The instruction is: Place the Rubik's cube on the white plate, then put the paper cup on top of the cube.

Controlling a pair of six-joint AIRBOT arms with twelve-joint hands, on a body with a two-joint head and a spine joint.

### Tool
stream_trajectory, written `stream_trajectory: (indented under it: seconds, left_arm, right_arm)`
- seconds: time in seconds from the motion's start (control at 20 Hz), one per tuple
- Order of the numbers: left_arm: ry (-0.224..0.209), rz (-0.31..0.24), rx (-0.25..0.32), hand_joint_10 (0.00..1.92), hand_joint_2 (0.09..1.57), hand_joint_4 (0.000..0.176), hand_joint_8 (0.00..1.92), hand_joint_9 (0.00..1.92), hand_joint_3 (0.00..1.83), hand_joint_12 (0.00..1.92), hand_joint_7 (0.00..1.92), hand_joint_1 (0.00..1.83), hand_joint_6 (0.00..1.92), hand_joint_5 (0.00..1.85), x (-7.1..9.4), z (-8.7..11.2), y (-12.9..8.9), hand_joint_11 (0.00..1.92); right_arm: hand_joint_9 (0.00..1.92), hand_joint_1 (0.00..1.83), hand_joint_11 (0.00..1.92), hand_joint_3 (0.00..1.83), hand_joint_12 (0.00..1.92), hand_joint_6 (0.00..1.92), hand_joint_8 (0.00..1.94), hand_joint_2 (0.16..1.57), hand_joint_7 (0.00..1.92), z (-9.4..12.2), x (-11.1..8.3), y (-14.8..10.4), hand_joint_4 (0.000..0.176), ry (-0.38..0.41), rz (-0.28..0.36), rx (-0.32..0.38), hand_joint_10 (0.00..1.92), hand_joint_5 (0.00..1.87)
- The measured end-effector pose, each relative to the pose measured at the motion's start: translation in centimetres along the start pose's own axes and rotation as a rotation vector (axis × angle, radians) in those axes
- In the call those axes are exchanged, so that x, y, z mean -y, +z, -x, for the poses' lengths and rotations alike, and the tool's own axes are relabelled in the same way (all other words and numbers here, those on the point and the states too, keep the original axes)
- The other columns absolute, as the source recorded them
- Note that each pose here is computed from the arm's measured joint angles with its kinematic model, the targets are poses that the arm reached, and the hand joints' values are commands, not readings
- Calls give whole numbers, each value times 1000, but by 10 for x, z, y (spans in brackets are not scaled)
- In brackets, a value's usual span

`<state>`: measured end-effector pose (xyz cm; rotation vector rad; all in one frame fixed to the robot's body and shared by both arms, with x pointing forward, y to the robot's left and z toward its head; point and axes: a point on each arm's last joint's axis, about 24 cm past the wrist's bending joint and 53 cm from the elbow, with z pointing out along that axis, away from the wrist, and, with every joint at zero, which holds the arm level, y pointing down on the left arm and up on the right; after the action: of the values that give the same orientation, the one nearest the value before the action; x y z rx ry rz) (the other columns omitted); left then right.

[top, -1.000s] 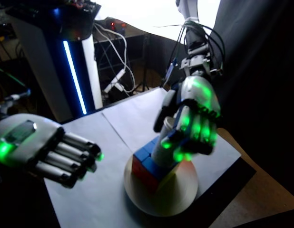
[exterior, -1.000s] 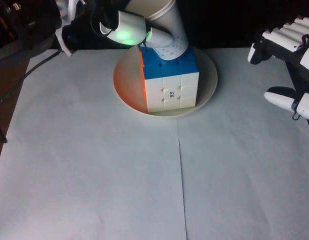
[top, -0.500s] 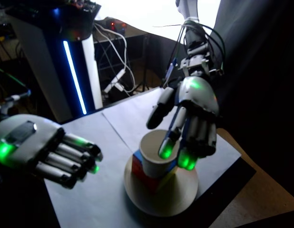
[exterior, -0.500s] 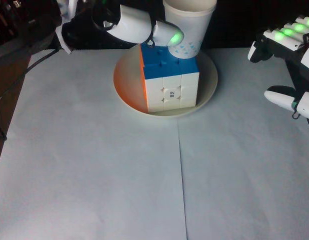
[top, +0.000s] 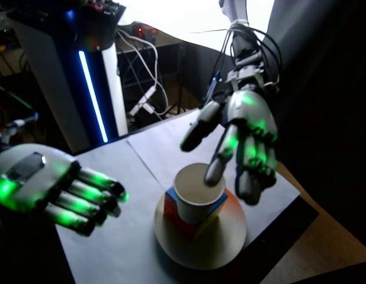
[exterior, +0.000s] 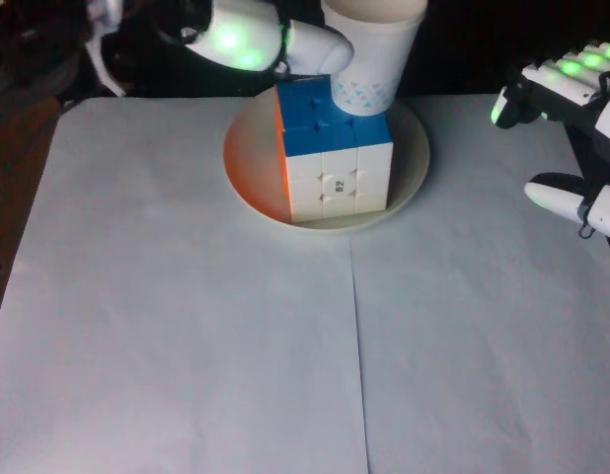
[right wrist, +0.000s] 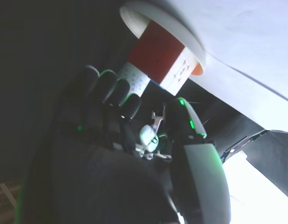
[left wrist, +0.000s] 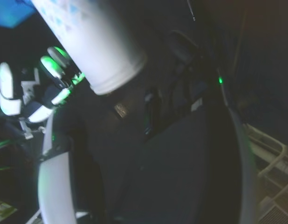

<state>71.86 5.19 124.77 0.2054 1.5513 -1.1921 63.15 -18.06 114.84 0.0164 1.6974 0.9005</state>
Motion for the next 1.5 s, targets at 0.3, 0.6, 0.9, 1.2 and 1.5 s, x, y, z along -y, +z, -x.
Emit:
stream_trajectory:
  seconds: [0.3, 0.6, 0.9, 1.2, 1.5]
  left_arm:
    - [47, -44, 155, 0, 1110, 176, 0, 0, 5, 318, 0, 670, 0, 0, 13, 46, -61, 0]
    - [79, -17, 292, 0, 1210, 127, 0, 0, 2, 106, 0, 387, 0, 0, 10, 77, -117, 0]
    - [145, 3, 355, 0, 1260, 153, 0, 0, 1, 0, 0, 168, 0, 0, 15, 88, -155, 0]
    - [200, -10, 459, 0, 1435, 164, 0, 0, 25, 0, 0, 163, 0, 0, 32, 104, -192, 0]
    - [233, -10, 521, 0, 1406, 51, 0, 0, 0, 1, 0, 117, 0, 0, 39, 109, -221, 3]
  right_arm:
    - [25, 740, 0, 6, 1842, 947, 1033, 1375, 71, 10, -4, -6, 0, -10, 2, 13, 1408, 0]
    - [0, 154, 0, 0, 0, 0, 0, 1333, 0, 51, -24, -21, 43, -38, 64, 129, 0, 0]
    - [0, 105, 0, 15, 0, 0, 0, 1360, 0, 74, -50, -33, 49, -82, 136, 227, 0, 0]
    - [0, 107, 0, 0, 0, 0, 0, 1340, 0, 101, -67, -47, 76, -103, 196, 323, 0, 0]
    - [0, 234, 0, 0, 0, 0, 0, 1315, 0, 128, -94, -70, 174, -162, 257, 449, 0, 0]
